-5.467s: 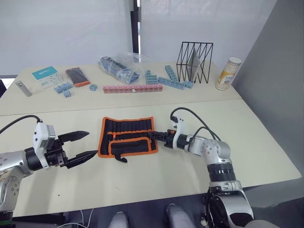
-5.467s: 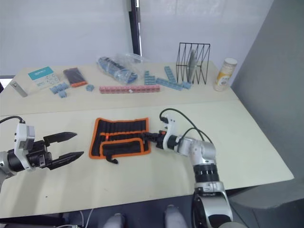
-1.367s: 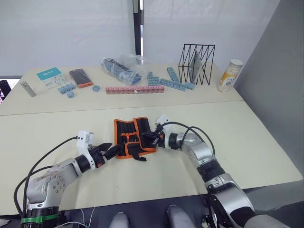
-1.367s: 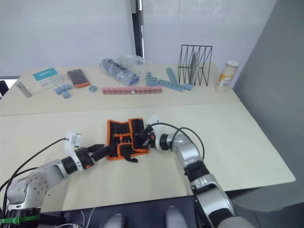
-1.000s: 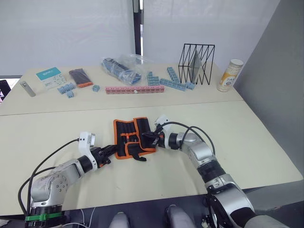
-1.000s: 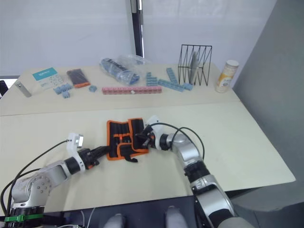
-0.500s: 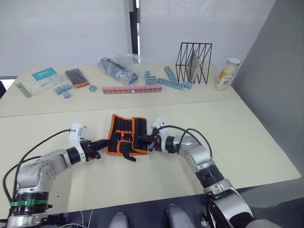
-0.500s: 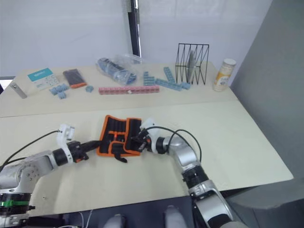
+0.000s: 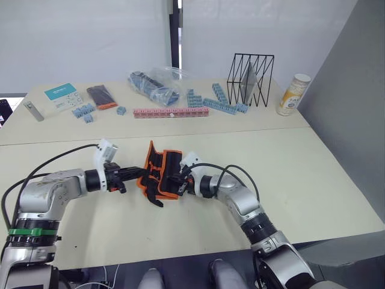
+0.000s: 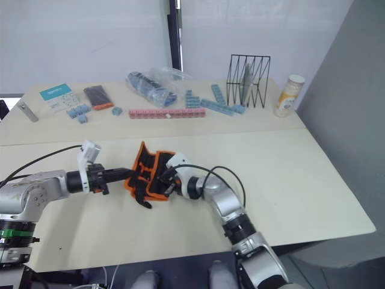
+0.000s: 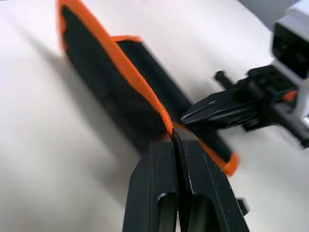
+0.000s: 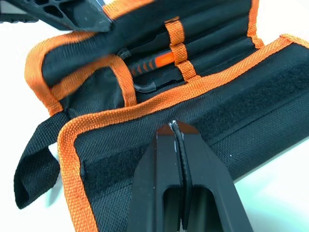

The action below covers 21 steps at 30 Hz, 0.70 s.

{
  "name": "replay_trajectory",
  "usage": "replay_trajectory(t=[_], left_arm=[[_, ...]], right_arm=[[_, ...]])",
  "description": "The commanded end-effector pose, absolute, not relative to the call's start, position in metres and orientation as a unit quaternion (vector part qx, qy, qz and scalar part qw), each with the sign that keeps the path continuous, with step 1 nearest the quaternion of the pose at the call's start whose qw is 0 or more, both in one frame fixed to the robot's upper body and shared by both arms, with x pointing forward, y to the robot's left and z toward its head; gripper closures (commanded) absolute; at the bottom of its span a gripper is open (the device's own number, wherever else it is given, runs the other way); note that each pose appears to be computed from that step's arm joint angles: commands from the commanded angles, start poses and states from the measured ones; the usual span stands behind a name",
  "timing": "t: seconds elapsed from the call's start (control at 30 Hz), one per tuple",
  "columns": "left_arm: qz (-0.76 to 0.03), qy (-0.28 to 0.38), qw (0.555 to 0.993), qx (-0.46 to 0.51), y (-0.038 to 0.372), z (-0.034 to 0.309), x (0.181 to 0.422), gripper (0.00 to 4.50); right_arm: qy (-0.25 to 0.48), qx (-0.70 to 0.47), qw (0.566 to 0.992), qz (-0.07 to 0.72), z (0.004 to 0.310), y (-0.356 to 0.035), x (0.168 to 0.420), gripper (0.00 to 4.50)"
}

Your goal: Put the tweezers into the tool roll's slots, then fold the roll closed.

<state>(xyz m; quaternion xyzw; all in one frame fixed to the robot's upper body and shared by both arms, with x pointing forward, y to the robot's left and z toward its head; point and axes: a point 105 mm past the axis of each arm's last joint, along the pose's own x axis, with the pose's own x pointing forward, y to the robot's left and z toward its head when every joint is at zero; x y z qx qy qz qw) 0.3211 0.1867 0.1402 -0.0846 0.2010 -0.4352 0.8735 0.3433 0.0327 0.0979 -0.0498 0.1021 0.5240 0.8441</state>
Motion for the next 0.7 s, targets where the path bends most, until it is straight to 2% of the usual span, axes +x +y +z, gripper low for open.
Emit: replay_trajectory(t=[0.03,0.23,0.47,0.7], left_arm=[[-0.463,0.2,0.858,-0.093,0.164,0.144,0.315,4.49],[-0.446,0.201,0.865,-0.108,0.143,0.125,0.324,4.49],[-0.444,0.196,0.868,-0.106,0.132,0.115,0.328,4.49],[-0.439,0.19,0.872,-0.107,0.128,0.113,0.333,4.49]], right_arm=[[0.116,-0.055,0.844,0.521,0.091,0.034,0.343,4.5],[0.112,-0.051,0.845,0.52,0.093,0.033,0.343,4.5],[0.07,0.029,0.841,0.535,0.127,0.024,0.343,4.5],[0.057,0.089,0.816,0.569,0.155,0.009,0.335,4.5]])
